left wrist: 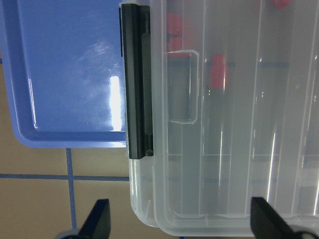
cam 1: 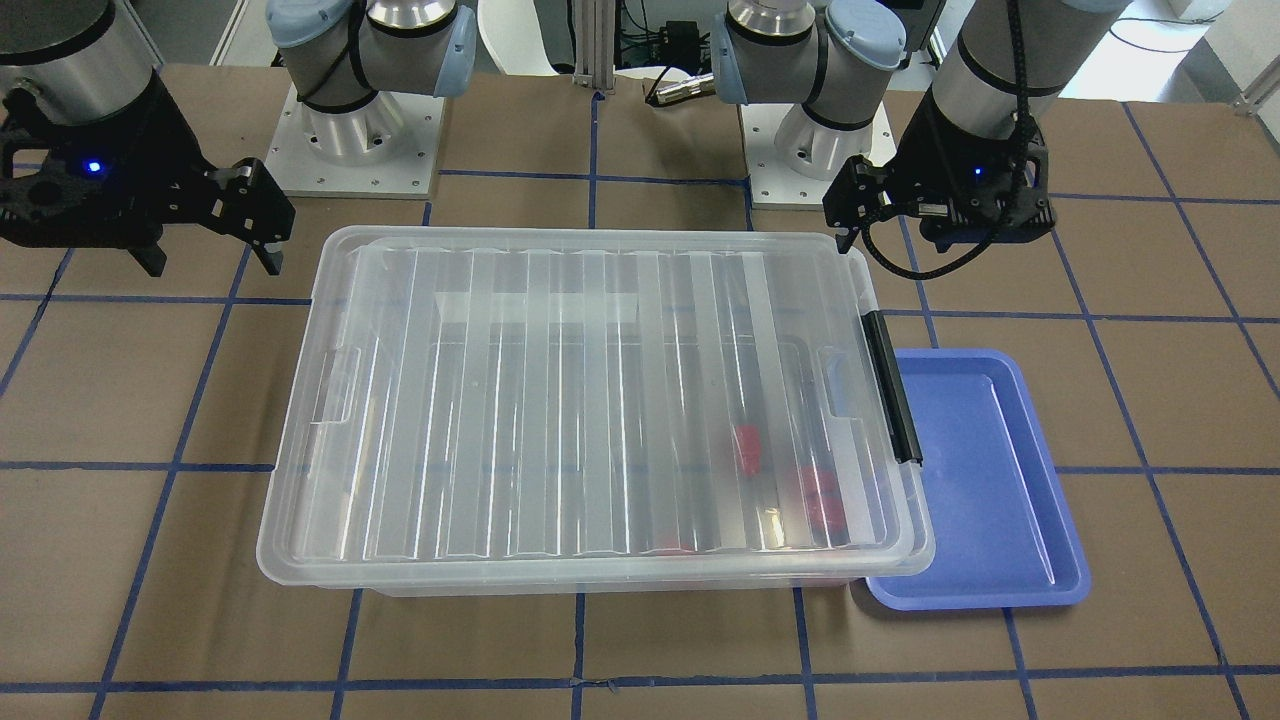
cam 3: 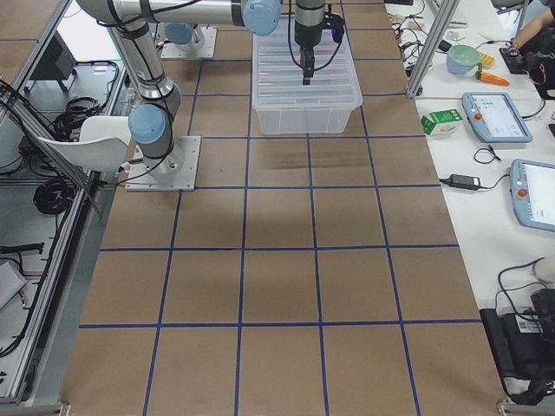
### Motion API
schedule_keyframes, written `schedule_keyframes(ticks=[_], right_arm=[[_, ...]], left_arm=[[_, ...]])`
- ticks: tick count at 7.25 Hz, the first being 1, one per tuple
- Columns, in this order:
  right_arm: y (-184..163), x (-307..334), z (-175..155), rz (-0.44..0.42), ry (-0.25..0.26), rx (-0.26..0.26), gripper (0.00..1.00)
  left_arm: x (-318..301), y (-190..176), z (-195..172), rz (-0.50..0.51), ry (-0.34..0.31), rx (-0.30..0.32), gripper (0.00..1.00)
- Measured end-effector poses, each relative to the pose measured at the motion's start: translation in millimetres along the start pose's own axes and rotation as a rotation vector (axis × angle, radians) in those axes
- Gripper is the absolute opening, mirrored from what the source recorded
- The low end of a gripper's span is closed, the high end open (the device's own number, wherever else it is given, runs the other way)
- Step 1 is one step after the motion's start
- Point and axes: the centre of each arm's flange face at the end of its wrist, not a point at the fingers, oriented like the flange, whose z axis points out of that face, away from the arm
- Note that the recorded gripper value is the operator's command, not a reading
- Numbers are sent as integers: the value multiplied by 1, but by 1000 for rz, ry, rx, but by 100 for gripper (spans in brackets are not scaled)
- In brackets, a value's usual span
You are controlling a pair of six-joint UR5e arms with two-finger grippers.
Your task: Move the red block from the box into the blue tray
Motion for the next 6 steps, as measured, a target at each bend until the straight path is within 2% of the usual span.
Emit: schedule_keyframes(ticks=[2, 4, 6], right_arm=[[-11, 9, 57, 16, -9, -25, 100], [-13, 8, 106, 14, -7, -7, 100], [-15, 3, 125, 4, -20, 13, 100]], left_arm=[[0, 0, 0, 0, 0, 0, 100], [0, 0, 1, 0, 0, -1, 100], [0, 0, 1, 0, 0, -2, 100]])
